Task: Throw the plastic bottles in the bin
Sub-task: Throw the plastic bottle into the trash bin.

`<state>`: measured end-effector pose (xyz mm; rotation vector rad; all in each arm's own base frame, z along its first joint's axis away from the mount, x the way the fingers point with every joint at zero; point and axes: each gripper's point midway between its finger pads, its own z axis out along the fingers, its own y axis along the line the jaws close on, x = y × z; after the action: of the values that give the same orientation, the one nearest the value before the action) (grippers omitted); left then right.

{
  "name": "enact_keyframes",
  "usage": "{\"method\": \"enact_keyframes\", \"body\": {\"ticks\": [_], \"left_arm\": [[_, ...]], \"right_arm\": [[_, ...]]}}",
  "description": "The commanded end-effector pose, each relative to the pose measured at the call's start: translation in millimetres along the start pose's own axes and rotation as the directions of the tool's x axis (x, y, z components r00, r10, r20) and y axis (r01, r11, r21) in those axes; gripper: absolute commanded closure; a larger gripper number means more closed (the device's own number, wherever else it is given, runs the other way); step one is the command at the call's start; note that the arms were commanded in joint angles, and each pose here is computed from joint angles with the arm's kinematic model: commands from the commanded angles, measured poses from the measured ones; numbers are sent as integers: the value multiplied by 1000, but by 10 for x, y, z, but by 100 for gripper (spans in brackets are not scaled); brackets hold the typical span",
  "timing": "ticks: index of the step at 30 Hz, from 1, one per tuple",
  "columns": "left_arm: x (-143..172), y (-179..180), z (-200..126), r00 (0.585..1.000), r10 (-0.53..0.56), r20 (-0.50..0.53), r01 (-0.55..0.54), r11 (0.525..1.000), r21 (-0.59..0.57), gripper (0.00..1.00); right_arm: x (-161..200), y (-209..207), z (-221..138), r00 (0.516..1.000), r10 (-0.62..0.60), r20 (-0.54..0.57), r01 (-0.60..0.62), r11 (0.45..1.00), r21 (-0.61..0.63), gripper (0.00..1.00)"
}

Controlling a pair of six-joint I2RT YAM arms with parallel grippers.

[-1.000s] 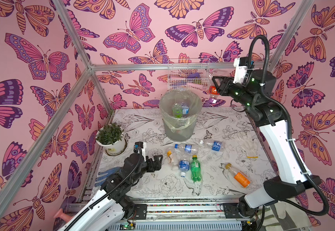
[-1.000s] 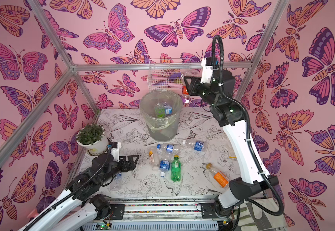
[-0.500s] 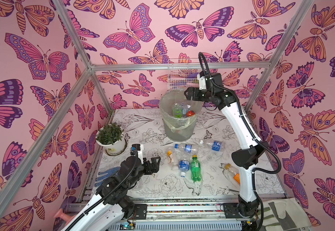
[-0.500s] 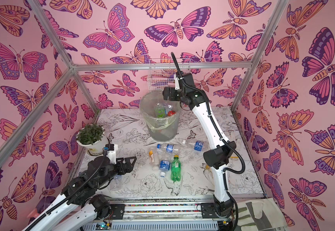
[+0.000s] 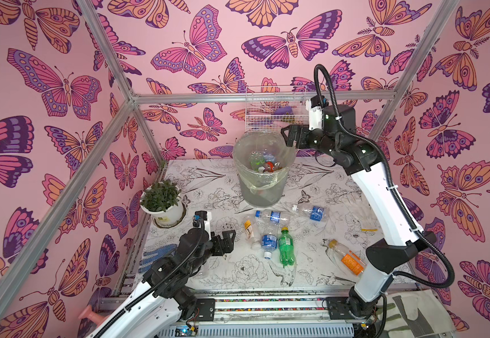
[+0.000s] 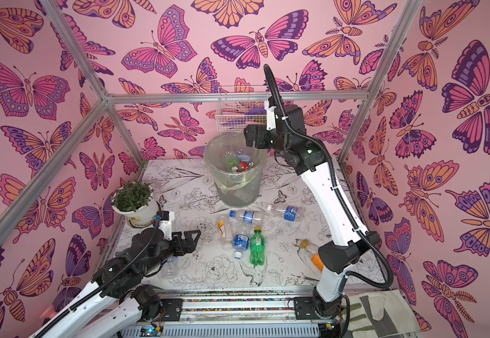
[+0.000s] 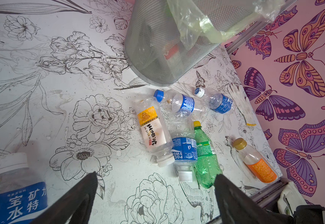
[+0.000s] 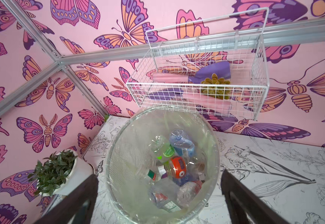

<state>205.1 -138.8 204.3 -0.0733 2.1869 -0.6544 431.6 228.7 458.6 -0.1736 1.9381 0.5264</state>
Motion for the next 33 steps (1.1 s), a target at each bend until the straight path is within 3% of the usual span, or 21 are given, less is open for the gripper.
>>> {"method": "enact_keyframes", "body": {"ticks": [1, 19, 26, 30, 33], "left_arm": [[-17, 7, -19, 1000, -3, 2, 3, 1000, -14, 4], [204, -26, 290, 992, -19, -124, 12, 998, -56, 4], [301, 312, 282, 982, -70, -174, 21, 962, -273, 5], [293, 631, 120, 981, -120, -151, 38, 888, -459, 4], [328, 818, 41, 975, -166, -149, 64, 846, -529, 3]], "right_arm": [[16, -60, -28, 1000, -21, 11, 21, 999, 24, 1], [222, -237, -657, 998, 3, 59, -7, 998, 69, 1], [366, -336, -762, 999, 2, 47, -7, 995, 98, 1], [479, -382, -764, 1000, 7, 21, -9, 994, 110, 1], [595, -463, -781, 1000, 9, -4, -8, 990, 142, 1]]}}
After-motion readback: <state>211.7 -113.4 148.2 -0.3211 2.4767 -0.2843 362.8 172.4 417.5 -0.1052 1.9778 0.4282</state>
